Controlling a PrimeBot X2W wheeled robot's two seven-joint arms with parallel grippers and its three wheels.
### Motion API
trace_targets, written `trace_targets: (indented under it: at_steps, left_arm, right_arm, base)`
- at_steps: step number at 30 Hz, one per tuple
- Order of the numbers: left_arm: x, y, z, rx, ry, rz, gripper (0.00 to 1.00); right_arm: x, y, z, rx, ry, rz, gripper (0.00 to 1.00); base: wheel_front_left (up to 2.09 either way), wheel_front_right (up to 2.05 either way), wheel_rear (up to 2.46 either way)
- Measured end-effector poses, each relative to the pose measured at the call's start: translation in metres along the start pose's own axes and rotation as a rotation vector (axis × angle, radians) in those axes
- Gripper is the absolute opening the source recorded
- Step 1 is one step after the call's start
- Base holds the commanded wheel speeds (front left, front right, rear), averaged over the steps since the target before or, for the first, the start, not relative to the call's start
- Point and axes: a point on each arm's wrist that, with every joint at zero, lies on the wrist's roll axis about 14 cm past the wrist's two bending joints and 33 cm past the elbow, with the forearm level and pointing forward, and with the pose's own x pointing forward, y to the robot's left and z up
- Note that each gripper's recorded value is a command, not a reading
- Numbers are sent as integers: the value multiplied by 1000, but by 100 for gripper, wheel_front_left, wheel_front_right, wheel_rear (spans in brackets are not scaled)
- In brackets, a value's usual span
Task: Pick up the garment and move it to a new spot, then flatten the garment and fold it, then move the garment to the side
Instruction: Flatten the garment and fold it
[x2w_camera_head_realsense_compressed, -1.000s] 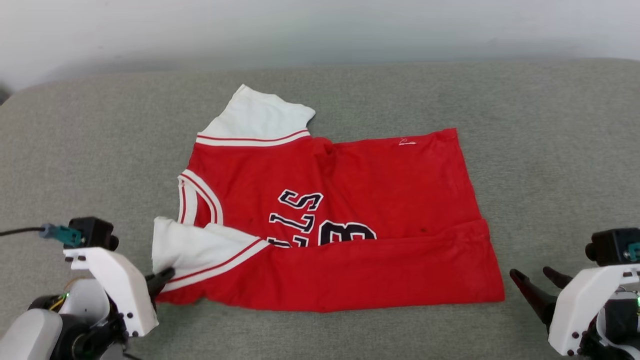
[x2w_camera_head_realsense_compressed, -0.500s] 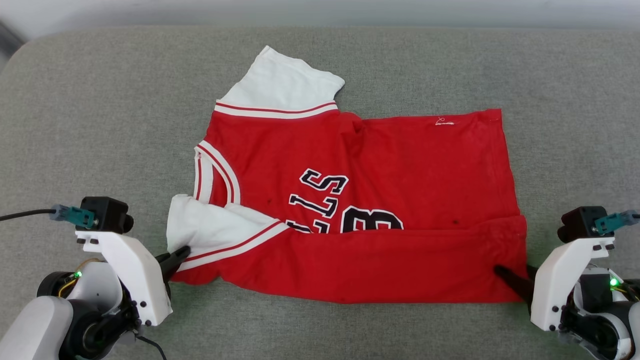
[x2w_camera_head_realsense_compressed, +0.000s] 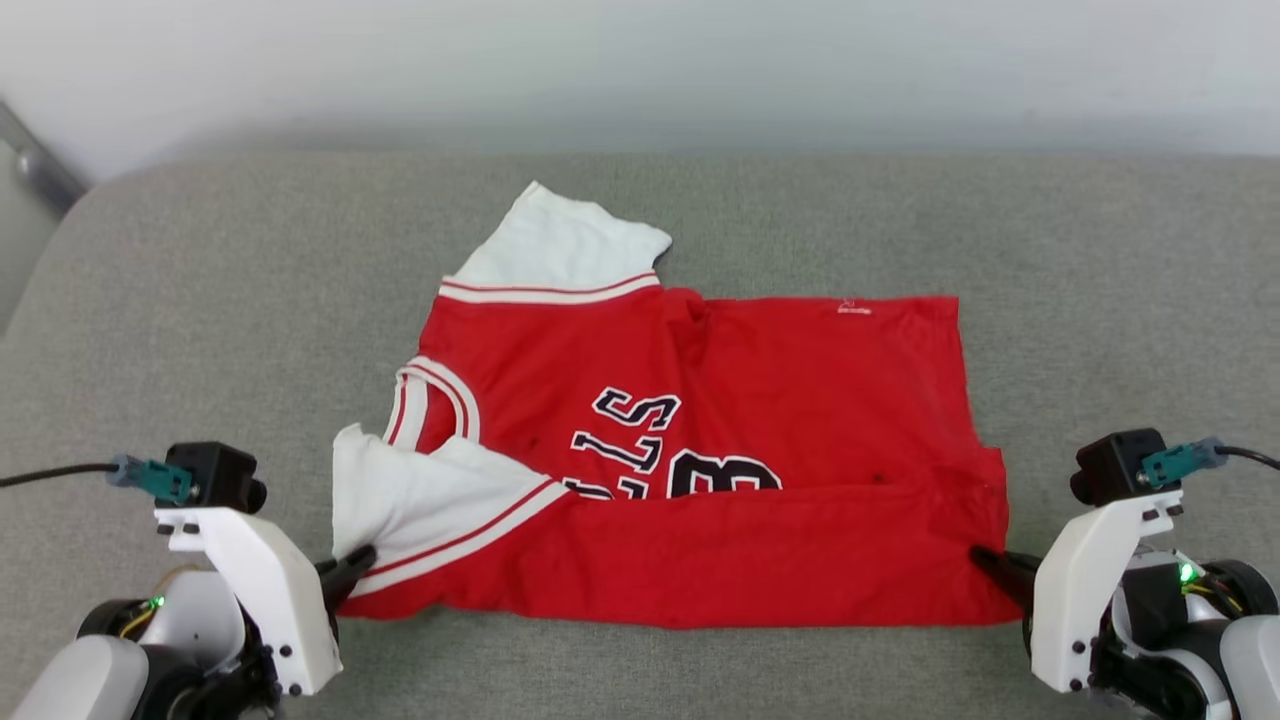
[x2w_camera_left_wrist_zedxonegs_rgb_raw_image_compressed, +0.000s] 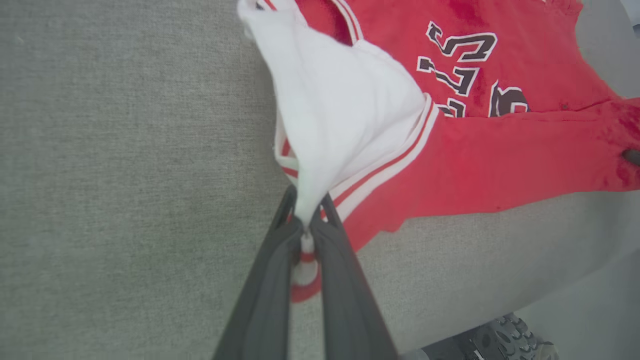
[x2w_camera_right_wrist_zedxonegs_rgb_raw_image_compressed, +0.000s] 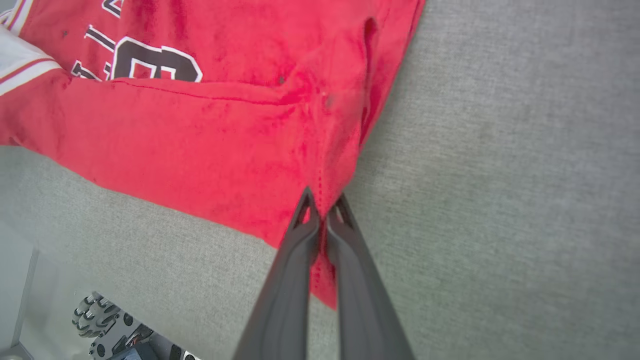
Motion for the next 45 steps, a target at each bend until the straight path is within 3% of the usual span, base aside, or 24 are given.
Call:
trace_targets:
  at_steps: [10, 18, 19, 20, 22, 32, 38, 45]
  left_arm:
    - [-37, -3, -35, -62, -21, 26, 0]
    - [-46, -2, -60, -103, 12, 31, 0]
    - [-44, -2, -61, -107, 12, 29, 2]
    - [-42, -3, -62, -116, 9, 27, 41]
    - [-37, -4, -60, -123, -1, 15, 98]
    - [-24, -3, 12, -14, -256, 46, 100]
    - [-12, -14, 74, 36, -450, 43, 100]
    - [19, -21, 151, 115, -630, 39, 100]
  right_arm:
    - [-39, 19, -19, -23, -55, 23, 0]
    - [-49, 7, -52, 65, -22, -11, 2]
    - [-48, 7, -54, 73, -23, -12, 54]
    - [-46, 7, -56, 76, -23, -14, 100]
    - [-44, 9, -57, 75, -41, -14, 100]
    - [-63, 3, -1, -4, -457, -107, 100]
    - [-70, -7, 25, -24, -575, -160, 100]
    - [-71, -16, 80, -70, -753, -204, 100]
  base:
    - [0, 0, 0]
    - [0, 0, 0]
    - [0, 0, 0]
    - [0, 0, 0]
    - [0, 0, 0]
    - [0, 0, 0]
    - [0, 0, 0]
    - [0, 0, 0]
